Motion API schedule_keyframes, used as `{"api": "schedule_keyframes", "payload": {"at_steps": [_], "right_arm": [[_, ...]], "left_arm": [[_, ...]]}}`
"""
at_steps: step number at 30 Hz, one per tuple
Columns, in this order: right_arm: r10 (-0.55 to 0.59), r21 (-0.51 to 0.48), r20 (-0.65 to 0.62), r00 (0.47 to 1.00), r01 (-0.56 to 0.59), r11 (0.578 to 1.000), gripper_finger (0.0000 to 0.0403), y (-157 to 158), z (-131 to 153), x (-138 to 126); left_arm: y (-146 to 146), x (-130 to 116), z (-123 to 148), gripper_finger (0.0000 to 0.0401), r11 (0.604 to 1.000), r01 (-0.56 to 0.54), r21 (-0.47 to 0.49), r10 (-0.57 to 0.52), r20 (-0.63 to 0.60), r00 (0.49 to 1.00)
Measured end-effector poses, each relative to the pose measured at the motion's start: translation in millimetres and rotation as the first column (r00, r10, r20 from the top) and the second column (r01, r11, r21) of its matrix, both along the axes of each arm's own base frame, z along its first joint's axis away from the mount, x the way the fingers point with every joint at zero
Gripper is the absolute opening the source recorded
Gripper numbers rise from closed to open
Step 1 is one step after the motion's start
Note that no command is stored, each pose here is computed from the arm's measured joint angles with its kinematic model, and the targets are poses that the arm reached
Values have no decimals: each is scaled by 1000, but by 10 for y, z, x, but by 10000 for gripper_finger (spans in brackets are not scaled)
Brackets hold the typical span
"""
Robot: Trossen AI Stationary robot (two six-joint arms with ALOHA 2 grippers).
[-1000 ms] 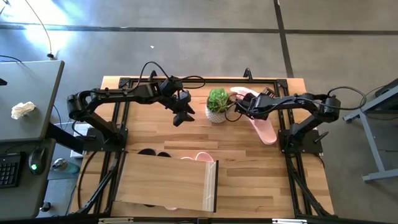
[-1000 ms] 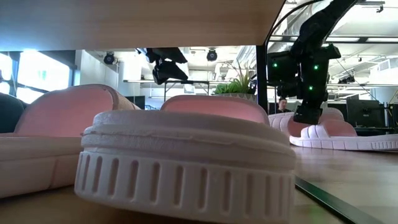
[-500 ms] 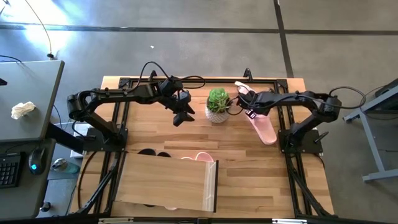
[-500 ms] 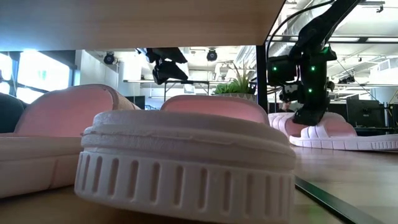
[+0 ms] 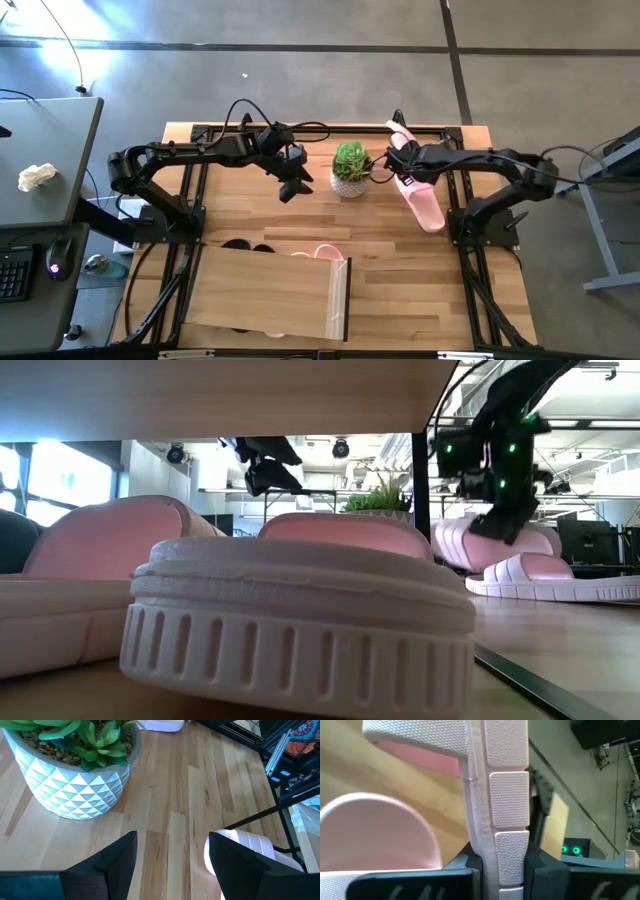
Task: Pick and place slides into the shelf
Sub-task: Put the pink slide on the shelf
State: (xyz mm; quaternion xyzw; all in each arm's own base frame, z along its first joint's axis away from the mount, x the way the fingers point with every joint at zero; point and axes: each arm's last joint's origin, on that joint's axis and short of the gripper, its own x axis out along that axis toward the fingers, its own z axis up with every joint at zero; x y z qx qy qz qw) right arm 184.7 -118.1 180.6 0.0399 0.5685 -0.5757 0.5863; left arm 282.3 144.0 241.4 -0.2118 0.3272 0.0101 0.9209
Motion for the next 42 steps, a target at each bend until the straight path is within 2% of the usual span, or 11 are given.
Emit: {"api": "schedule_keyframes", "payload": {"at_steps": [9, 14, 18, 24, 28, 31, 34, 39, 42], "right_arm": [[-90, -115, 194, 977, 114, 987, 36, 137, 592, -278], [-71, -128, 401, 913, 132, 983, 36, 224, 1014, -419], [6, -129, 567, 823, 82, 988, 36, 307, 1409, -535], [204, -185, 752, 627, -96, 978, 35, 443, 1975, -692], [269, -182, 841, 470, -224, 958, 35, 534, 2218, -762], [278, -148, 882, 382, -335, 931, 35, 582, 2299, -762], [261, -112, 910, 322, -416, 902, 35, 605, 2303, -732], [247, -73, 928, 280, -513, 856, 35, 599, 2273, -623], [258, -76, 940, 223, -600, 796, 35, 597, 2272, -441]], "left_arm": [[1, 0, -1, 230, 1000, -3, 2, 3, -2, 1000], [0, 0, 0, 230, 1000, -1, 0, 1, 0, 1000], [2, 3, 4, 230, 1000, -2, 1, 2, 5, 1000], [30, 46, 93, 230, 999, 16, -38, -12, 93, 996], [115, 88, 352, 230, 998, 33, -54, -23, 174, 984], [210, 99, 614, 230, 999, 6, -39, 3, 226, 974], [319, 76, 943, 230, 1000, -24, -2, 23, 283, 959], [510, -54, 1414, 230, 994, -95, 60, 66, 373, 925], [600, -143, 1554, 230, 990, -125, 71, 88, 394, 915]]}}
